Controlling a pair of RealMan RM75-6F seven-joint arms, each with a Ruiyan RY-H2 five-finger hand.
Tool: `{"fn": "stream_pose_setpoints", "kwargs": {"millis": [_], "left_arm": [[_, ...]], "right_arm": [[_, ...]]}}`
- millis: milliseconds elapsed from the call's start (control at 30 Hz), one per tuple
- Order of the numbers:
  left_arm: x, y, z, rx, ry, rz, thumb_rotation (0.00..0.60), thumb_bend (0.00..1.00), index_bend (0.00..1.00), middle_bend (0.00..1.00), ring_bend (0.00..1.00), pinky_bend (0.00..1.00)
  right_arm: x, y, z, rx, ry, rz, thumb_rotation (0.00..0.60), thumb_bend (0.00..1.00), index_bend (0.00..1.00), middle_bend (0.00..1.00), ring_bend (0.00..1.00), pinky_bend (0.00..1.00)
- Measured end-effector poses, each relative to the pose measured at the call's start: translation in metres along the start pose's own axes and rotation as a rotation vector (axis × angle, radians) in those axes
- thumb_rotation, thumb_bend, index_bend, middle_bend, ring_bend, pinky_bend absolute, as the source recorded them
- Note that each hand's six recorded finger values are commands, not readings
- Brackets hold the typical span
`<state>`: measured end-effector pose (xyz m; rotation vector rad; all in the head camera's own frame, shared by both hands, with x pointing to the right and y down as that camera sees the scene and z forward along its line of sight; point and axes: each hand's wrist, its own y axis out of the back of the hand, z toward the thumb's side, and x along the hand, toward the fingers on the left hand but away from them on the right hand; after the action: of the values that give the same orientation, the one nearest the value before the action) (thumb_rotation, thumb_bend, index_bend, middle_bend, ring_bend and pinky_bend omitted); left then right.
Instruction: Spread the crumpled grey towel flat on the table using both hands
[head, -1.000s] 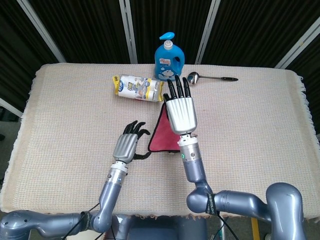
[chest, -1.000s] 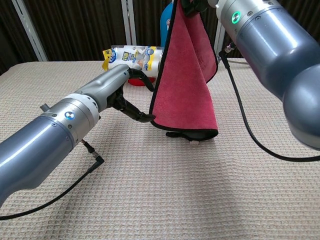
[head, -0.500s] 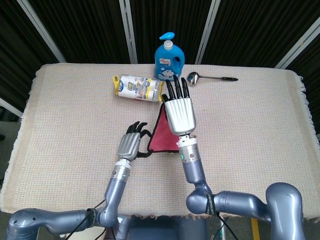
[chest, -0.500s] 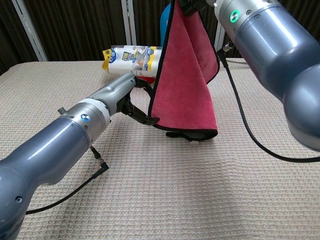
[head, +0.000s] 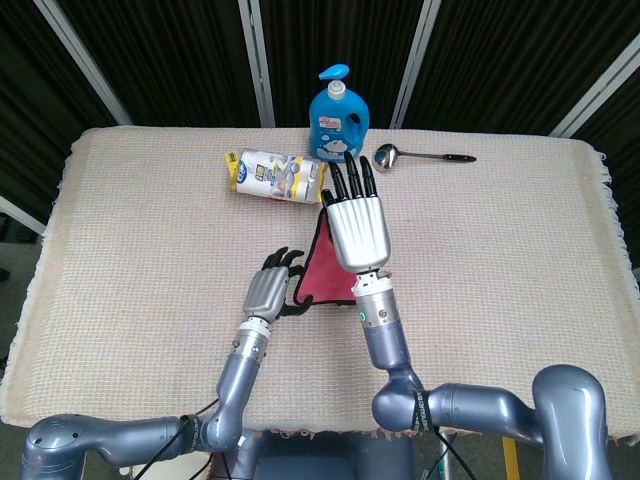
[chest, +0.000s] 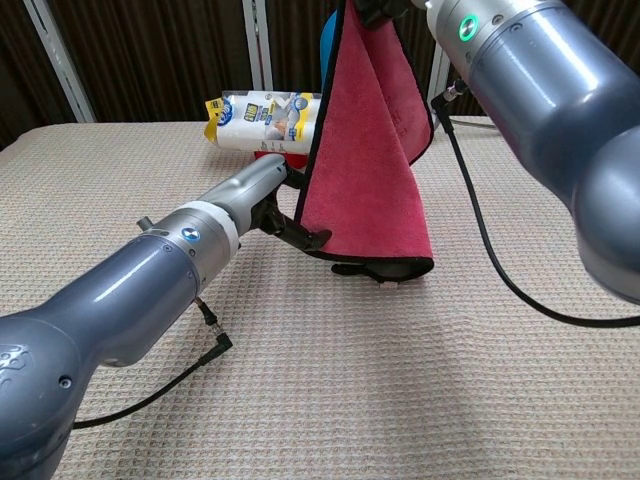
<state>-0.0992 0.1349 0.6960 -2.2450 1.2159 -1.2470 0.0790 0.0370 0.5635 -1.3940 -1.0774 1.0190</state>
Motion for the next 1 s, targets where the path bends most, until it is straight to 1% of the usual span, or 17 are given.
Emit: {"fn": "stream_pose_setpoints", "kwargs": {"millis": [167,267,433,567,767,1000], "left_arm": [[0.0,0.001,-0.001,-0.007,-0.004,0.001,0.6,0.55,0.59,0.15,0.0,0.07],[0.0,0.002,-0.002,-0.007,-0.005,0.002,0.6,0.58,0.6,0.15,0.0,0.07],[-0.001,0.008,-0.005,0.001,-0.01,0.008,0.6,0.6,0.61,0.15,0.0,0.07],[0.0,0.017,-0.008,0.014,-0.016,0.02,0.6,0.59,0.61,0.15,0.0,0.07],[0.001,0.039,-0.012,0.048,-0.036,0.055,0.6,0.58,0.62,0.15,0.0,0.07],[0.006,0.08,-0.016,0.096,-0.05,0.127,0.6,0.58,0.62,0.15,0.0,0.07]], "right_arm": [[0.0,0.0,-0.002,0.004,-0.003,0.0,0.6,0.64,0.67,0.21,0.09,0.12],[0.001,-0.001,-0.004,0.003,-0.006,0.003,0.6,0.64,0.67,0.21,0.09,0.12],[0.001,-0.001,-0.006,0.008,-0.01,0.003,0.6,0.64,0.67,0.21,0.09,0.12],[0.001,-0.001,-0.009,0.011,-0.017,0.003,0.6,0.64,0.67,0.21,0.09,0.12],[0.001,0.0,-0.016,0.019,-0.028,0.002,0.6,0.64,0.67,0.21,0.09,0.12],[0.004,0.002,-0.028,0.023,-0.044,0.008,0.6,0.64,0.67,0.21,0.09,0.12]]}}
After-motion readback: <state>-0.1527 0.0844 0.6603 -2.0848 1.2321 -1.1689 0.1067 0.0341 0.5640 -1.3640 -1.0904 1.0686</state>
